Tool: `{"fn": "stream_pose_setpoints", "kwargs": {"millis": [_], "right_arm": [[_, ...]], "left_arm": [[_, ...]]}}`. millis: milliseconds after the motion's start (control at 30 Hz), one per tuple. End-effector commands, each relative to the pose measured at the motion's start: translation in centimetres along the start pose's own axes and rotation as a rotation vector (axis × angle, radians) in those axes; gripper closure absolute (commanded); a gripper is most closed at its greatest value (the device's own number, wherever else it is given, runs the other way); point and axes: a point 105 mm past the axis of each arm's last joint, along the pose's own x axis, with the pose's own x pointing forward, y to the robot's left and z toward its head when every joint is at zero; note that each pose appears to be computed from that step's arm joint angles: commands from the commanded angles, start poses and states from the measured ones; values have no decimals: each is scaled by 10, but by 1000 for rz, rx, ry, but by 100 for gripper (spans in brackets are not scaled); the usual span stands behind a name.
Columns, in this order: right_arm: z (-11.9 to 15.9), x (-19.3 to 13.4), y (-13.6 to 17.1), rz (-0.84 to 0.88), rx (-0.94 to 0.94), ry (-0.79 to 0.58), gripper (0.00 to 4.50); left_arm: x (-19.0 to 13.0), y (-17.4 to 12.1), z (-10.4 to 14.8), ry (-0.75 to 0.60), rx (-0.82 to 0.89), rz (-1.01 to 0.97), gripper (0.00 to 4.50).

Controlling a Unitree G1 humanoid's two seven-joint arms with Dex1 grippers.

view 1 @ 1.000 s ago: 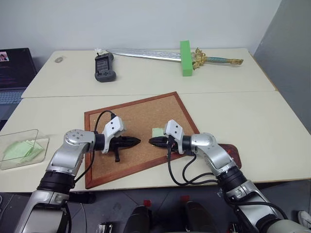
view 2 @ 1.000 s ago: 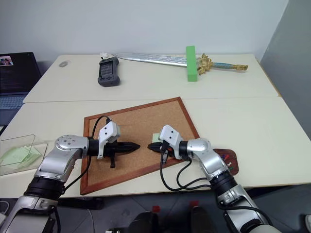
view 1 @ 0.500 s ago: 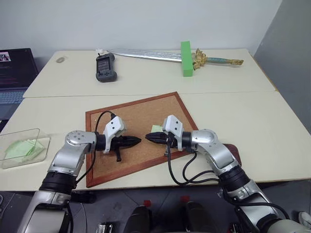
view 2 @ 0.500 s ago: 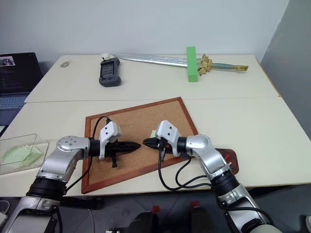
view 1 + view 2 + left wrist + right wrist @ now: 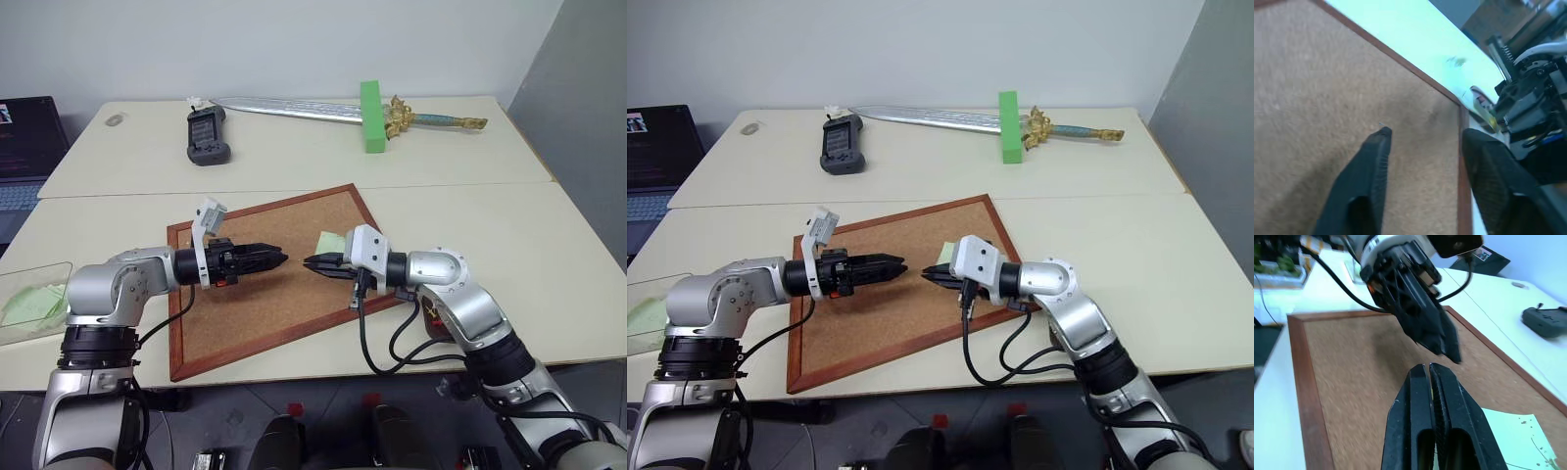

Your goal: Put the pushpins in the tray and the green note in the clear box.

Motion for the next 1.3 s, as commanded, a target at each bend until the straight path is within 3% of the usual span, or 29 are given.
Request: {"fn": "stream_pose_setpoints", "kwargs": {"millis": [33, 267, 467, 733, 1067, 1300], "right_arm": [[8, -3, -2, 8, -179, -7, 450], [10, -2, 4, 35, -294, -16, 450], [15, -3, -1, -15, -233, -48, 450], [24, -19, -37, -215, 71, -106, 450], [26, -28, -56, -322, 257, -122, 450], [26, -28, -62, -346, 262, -119, 450]], "left_arm": [[0, -9, 10, -88, -166, -49, 110], [13, -22, 14, -155, -351, -124, 4], [20, -24, 7, -123, -366, -110, 4], [0, -9, 23, -202, -198, 9, 4], [20, -49, 26, -161, 296, -38, 4], [34, -61, 5, -148, 266, -89, 4]]}}
